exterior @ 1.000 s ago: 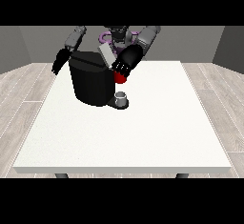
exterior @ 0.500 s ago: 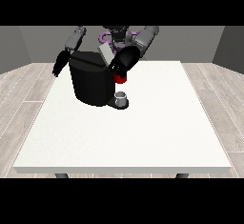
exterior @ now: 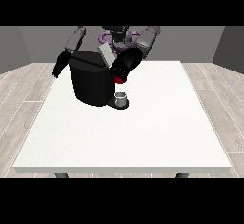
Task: Insert the coffee pod into the coffee machine and close the lid
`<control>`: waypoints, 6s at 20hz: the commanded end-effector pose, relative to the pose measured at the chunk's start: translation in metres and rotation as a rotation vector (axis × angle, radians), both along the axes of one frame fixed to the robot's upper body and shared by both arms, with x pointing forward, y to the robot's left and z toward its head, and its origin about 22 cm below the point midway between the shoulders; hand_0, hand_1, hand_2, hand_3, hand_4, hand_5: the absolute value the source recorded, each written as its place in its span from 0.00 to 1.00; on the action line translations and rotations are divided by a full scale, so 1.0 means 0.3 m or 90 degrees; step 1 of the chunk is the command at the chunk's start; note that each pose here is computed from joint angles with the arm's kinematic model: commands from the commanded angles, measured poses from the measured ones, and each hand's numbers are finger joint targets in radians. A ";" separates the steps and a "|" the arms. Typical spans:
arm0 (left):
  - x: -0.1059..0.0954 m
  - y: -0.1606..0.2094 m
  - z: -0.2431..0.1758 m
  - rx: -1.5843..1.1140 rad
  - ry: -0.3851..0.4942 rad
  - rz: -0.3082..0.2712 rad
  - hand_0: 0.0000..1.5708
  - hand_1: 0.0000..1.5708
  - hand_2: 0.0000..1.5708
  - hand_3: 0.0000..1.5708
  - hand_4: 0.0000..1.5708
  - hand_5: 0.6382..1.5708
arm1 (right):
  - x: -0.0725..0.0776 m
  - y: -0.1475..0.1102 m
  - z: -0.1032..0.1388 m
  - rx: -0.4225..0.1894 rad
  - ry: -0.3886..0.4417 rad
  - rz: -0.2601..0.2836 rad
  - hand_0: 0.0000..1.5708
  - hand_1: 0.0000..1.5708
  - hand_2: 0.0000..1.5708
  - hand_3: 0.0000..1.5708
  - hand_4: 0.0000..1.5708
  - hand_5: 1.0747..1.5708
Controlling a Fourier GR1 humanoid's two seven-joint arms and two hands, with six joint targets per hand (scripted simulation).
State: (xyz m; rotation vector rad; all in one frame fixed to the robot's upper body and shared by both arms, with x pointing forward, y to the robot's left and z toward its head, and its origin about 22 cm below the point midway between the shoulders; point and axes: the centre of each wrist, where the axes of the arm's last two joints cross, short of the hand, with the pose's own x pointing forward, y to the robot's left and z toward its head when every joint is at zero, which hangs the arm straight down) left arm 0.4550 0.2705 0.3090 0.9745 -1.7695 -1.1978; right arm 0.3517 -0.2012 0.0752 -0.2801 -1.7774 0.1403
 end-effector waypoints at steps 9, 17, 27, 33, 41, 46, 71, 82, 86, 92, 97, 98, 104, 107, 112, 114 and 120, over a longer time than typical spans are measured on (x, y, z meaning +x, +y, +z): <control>0.019 -0.022 -0.117 0.015 0.030 0.014 0.00 0.00 0.31 0.24 0.00 1.00 | -0.002 -0.051 -0.032 0.001 0.033 -0.039 0.00 0.00 0.00 0.00 0.07 1.00; 0.023 -0.187 -0.162 0.010 0.085 -0.014 0.00 0.00 0.00 0.00 0.00 1.00 | -0.016 -0.163 -0.198 0.040 0.102 -0.084 0.00 0.00 0.00 0.00 0.00 1.00; -0.032 -0.175 -0.657 -0.379 0.259 -0.109 0.00 0.00 0.00 0.00 0.24 1.00 | -0.216 -0.252 -0.421 0.034 0.245 -0.139 0.00 0.00 0.00 0.00 0.00 1.00; -0.208 -0.178 -1.065 -0.646 0.388 -0.066 0.00 0.00 0.00 0.00 0.17 1.00 | -0.320 -0.302 -0.492 0.035 0.283 -0.183 0.00 0.00 0.00 0.00 0.00 1.00; -0.382 -0.096 -1.275 -0.671 0.505 0.008 0.00 0.00 0.00 0.00 0.25 1.00 | -0.225 -0.207 -0.349 0.090 0.224 -0.055 0.00 0.00 0.00 0.00 0.00 1.00; -0.360 -0.081 -1.223 -0.699 0.469 0.021 0.00 0.00 0.00 0.00 0.25 1.00 | -0.175 -0.161 -0.245 0.061 0.167 0.018 0.00 0.00 0.00 0.00 0.04 1.00; -0.468 -0.130 -1.015 -0.719 0.372 -0.066 0.00 0.00 0.00 0.00 0.22 1.00 | 0.074 -0.227 -0.024 0.138 0.174 0.020 0.00 0.00 0.00 0.00 0.04 1.00; -0.545 -0.057 -1.005 -0.722 0.299 -0.041 0.00 0.00 0.00 0.00 0.21 1.00 | 0.111 -0.065 -0.033 0.101 0.155 0.085 0.00 0.00 0.00 0.00 0.00 1.00; -0.542 -0.071 -0.989 -0.702 0.301 -0.019 0.00 0.00 0.00 0.00 0.20 1.00 | 0.144 -0.058 0.020 0.087 0.135 0.106 0.00 0.00 0.00 0.00 0.05 1.00; -0.559 -0.035 -0.980 -0.693 0.315 -0.011 0.00 0.00 0.00 0.00 0.22 1.00 | 0.166 -0.074 0.054 0.064 0.138 0.119 0.00 0.00 0.00 0.00 0.10 1.00; -0.519 -0.046 -0.939 -0.698 0.291 -0.036 0.00 0.00 0.00 0.00 0.23 1.00 | 0.208 0.045 0.181 0.019 0.097 0.153 0.00 0.00 0.00 0.00 0.07 1.00; -0.502 0.004 -0.906 -0.684 0.272 -0.062 0.00 0.00 0.00 0.00 0.24 1.00 | 0.204 0.044 0.166 0.006 0.052 0.149 0.00 0.00 0.00 0.00 0.08 1.00; -0.536 -0.061 -0.986 -0.691 0.296 -0.042 0.00 0.00 0.00 0.00 0.23 1.00 | 0.196 0.131 0.218 -0.013 0.059 0.185 0.00 0.00 0.00 0.00 0.00 1.00; -0.528 -0.122 -0.939 -0.688 0.287 -0.078 0.00 0.00 0.00 0.00 0.21 1.00 | 0.210 0.088 0.224 -0.023 0.036 0.159 0.00 0.00 0.00 0.00 0.00 1.00; -0.495 -0.095 -0.910 -0.682 0.301 -0.103 0.00 0.00 0.00 0.00 0.25 1.00 | 0.214 0.150 0.335 -0.080 0.019 0.151 0.00 0.00 0.00 0.00 0.05 1.00; -0.467 -0.132 -0.881 -0.680 0.286 -0.123 0.00 0.00 0.00 0.00 0.26 1.00 | 0.225 0.133 0.435 -0.098 -0.017 0.146 0.00 0.00 0.00 0.00 0.14 1.00; -0.460 -0.124 -0.866 -0.660 0.280 -0.161 0.00 0.00 0.00 0.00 0.27 1.00 | 0.220 0.111 0.503 -0.092 -0.016 0.108 0.00 0.00 0.00 0.00 0.06 1.00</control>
